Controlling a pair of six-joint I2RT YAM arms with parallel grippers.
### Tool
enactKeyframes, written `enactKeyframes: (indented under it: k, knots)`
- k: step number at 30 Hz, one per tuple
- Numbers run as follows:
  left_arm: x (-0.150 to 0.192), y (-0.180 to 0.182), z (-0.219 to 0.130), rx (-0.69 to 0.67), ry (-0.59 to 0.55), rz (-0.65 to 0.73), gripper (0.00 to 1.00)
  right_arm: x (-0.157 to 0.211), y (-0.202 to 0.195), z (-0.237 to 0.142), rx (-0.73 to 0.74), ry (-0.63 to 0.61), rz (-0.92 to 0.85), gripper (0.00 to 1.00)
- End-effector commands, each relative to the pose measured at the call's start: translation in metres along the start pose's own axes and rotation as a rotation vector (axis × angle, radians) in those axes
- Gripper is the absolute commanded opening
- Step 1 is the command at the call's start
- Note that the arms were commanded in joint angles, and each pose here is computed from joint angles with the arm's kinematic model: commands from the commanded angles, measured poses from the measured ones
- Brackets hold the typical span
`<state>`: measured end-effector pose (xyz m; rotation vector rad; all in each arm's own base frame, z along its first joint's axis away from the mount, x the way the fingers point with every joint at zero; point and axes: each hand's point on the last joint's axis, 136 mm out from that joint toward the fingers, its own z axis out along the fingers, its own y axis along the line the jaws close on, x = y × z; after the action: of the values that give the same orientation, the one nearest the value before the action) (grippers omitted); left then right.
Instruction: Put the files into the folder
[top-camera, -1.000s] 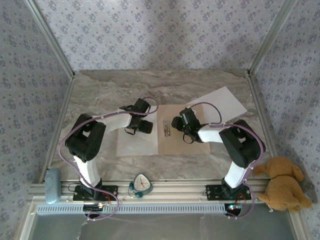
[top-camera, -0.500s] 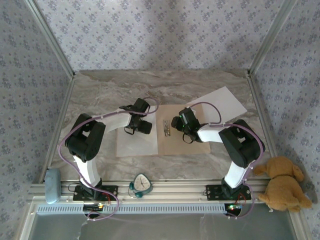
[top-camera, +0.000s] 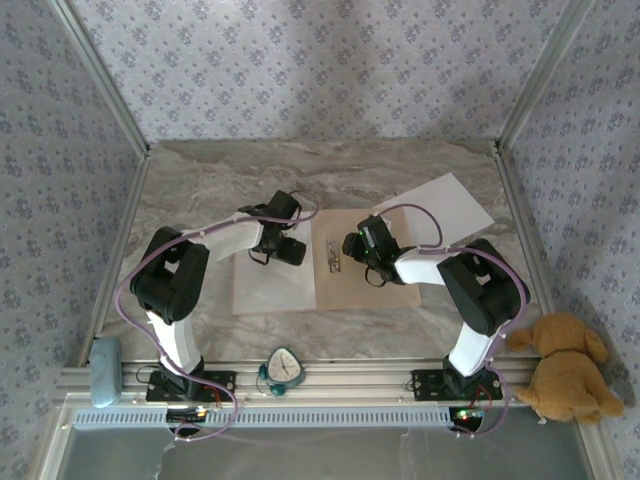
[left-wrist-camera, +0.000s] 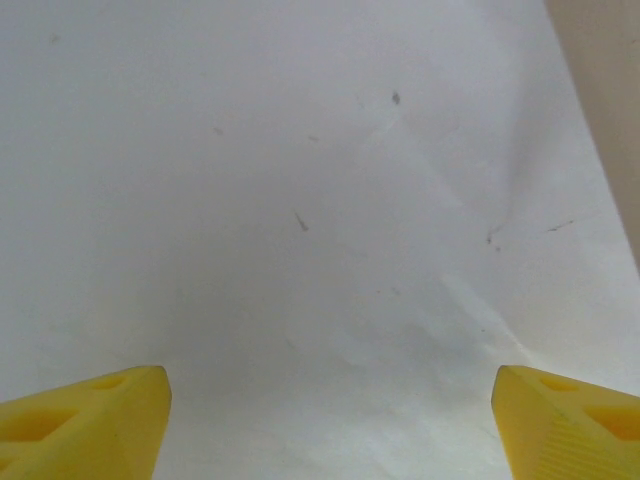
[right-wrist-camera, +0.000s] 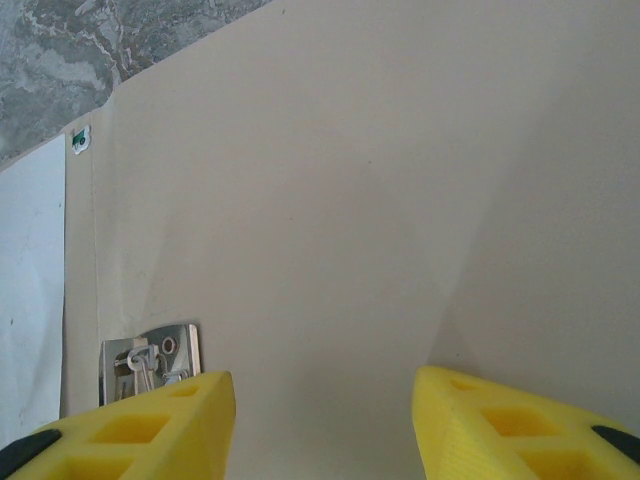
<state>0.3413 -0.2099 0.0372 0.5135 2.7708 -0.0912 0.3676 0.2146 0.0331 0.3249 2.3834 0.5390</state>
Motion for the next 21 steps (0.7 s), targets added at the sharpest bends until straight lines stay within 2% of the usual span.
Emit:
enactKeyframes:
  k: [1, 3, 13, 21]
  knots:
    - [-0.005, -0.007, -0.017, 0.020, -0.015, -0.048, 0.90, 0.032, -0.034, 0.007, 0.129, 0.100, -0.010, 0.52]
    - [-0.001, -0.005, -0.017, 0.003, -0.011, -0.067, 0.99, 0.032, -0.034, 0.007, 0.129, 0.101, -0.011, 0.52]
    - [0.020, 0.007, 0.014, -0.075, 0.041, -0.105, 1.00, 0.032, -0.034, 0.007, 0.126, 0.102, -0.011, 0.52]
    - [0.033, -0.002, 0.029, -0.024, 0.084, -0.080, 1.00, 0.032, -0.034, 0.007, 0.126, 0.102, -0.011, 0.52]
